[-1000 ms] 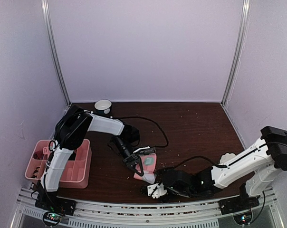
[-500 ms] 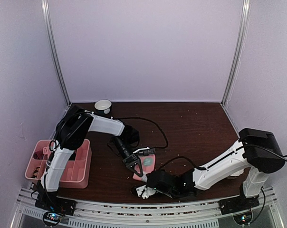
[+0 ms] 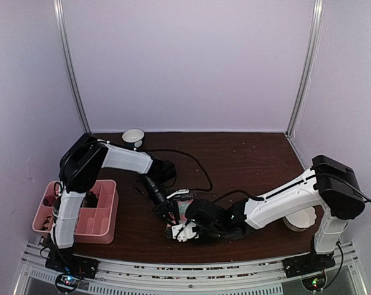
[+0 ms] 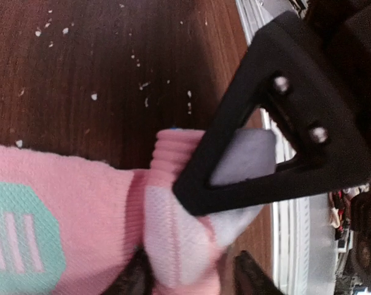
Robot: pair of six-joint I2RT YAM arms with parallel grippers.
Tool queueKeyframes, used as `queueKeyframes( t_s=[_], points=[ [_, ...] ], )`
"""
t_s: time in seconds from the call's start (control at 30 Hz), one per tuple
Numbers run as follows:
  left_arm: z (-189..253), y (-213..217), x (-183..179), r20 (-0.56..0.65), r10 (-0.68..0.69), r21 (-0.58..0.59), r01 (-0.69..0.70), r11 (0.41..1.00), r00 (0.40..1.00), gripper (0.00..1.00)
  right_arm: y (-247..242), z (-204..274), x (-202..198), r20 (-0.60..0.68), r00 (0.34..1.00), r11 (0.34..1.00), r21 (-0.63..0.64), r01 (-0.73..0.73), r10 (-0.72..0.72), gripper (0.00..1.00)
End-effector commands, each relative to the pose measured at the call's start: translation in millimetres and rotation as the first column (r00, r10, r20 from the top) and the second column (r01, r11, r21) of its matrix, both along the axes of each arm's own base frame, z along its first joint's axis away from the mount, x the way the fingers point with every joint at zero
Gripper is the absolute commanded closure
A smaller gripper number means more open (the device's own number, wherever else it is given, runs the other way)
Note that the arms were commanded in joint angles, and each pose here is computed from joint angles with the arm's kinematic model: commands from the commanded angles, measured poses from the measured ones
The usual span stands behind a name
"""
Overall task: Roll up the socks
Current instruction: Roll the sock.
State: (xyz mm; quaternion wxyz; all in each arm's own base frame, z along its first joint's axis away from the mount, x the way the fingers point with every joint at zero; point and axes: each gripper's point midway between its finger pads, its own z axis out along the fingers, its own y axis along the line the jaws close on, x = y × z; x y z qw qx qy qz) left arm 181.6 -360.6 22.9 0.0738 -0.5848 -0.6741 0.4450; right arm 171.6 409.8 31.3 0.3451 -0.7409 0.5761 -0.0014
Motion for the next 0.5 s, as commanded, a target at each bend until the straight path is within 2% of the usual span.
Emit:
queueKeyframes(
  t_s=[0.0,0.17,0.33,0.47],
  points=[
    [-20,27,30,0.204,-0.022,0.116,-0.002,0.993,0.979,0.05,-35,-45,-35,-0.291,0.957,0.989,-0.144,-0.027,-0.016,1.0],
    [16,32,54,0.251,0.069,0.02,-0.076,0.997,0.965,0.02,-34,-52,-40,-0.409,0.912,0.987,-0.162,-0.026,-0.043,1.0],
    [51,44,73,0.408,0.194,-0.127,-0.155,0.98,0.892,0.02,-32,-54,-38,-0.481,0.873,0.981,-0.196,-0.014,-0.083,1.0],
    [64,47,88,0.516,0.265,-0.175,-0.202,0.964,0.815,0.02,-27,-51,-40,-0.529,0.843,0.979,-0.204,-0.02,-0.093,1.0]
  ],
)
